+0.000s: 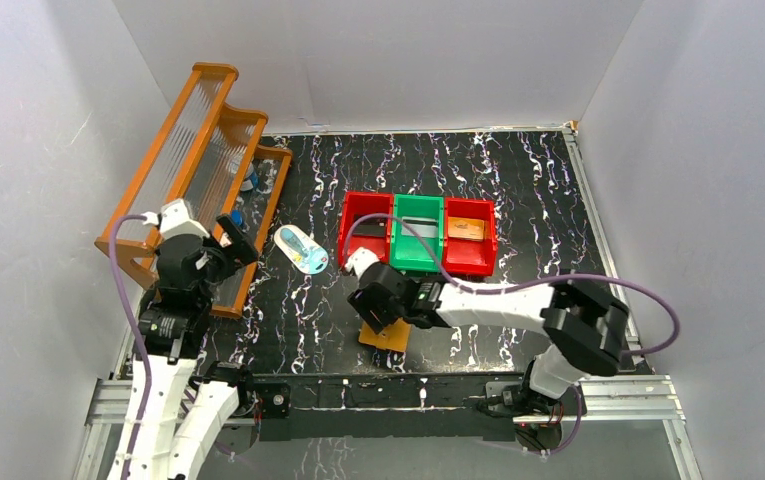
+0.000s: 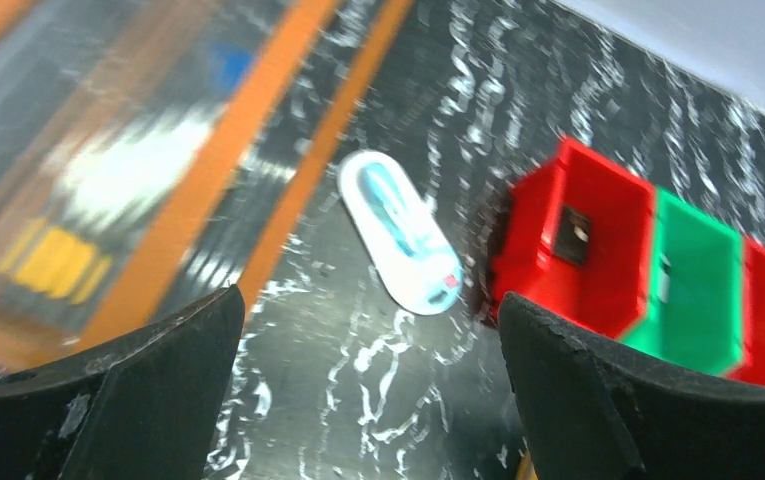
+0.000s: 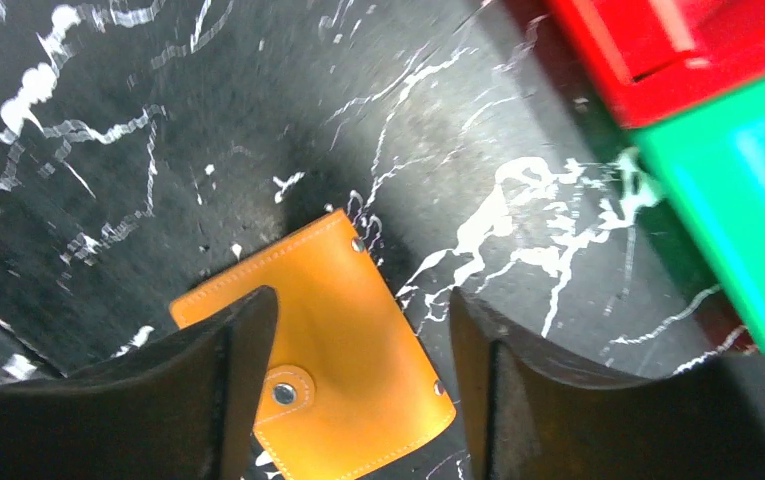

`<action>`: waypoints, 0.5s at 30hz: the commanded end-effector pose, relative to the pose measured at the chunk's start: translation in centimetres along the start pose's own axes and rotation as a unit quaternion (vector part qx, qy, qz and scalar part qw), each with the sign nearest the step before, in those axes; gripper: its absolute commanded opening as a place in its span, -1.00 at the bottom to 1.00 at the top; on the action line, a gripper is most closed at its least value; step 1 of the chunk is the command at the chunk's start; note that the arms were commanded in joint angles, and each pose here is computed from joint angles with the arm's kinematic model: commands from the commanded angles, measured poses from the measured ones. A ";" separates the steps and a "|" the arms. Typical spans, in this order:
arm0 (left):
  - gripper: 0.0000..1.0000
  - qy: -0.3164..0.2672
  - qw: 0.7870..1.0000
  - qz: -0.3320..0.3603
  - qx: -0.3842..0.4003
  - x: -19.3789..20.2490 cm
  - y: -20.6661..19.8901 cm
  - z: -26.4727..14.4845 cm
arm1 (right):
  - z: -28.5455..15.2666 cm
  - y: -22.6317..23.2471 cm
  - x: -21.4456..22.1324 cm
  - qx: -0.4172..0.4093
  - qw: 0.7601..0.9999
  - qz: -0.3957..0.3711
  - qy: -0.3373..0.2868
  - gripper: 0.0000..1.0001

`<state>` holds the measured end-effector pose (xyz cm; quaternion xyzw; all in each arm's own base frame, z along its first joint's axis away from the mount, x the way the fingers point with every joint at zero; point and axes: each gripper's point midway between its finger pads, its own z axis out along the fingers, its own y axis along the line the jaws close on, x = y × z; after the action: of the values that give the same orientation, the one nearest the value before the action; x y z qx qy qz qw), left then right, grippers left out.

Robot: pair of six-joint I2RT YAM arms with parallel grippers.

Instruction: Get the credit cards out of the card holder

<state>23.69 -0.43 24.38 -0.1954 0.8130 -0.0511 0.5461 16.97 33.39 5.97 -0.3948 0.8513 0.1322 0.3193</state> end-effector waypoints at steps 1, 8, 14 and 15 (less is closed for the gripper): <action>0.97 0.073 0.984 0.026 0.163 2.4 -5.9 0.6 | -4.5 -1.5 -4.6 0.030 0.989 0.122 -0.079 0.62; 0.96 0.195 0.929 0.033 0.313 6.7 -11.0 0.8 | -5.9 0.7 1.6 -0.011 0.905 0.425 -0.015 0.60; 0.94 0.265 0.891 0.037 0.367 10.2 -13.6 1.2 | -6.5 4.5 2.9 -0.155 0.840 0.520 -0.031 0.41; 0.94 0.278 0.884 0.036 0.373 10.8 -14.1 1.2 | -6.7 4.5 3.0 -0.156 0.839 0.520 -0.032 0.40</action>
<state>26.03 -13.65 18.66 0.0159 0.8752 -0.3140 0.3677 10.10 27.84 5.00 -0.0083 0.9326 0.2978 0.2037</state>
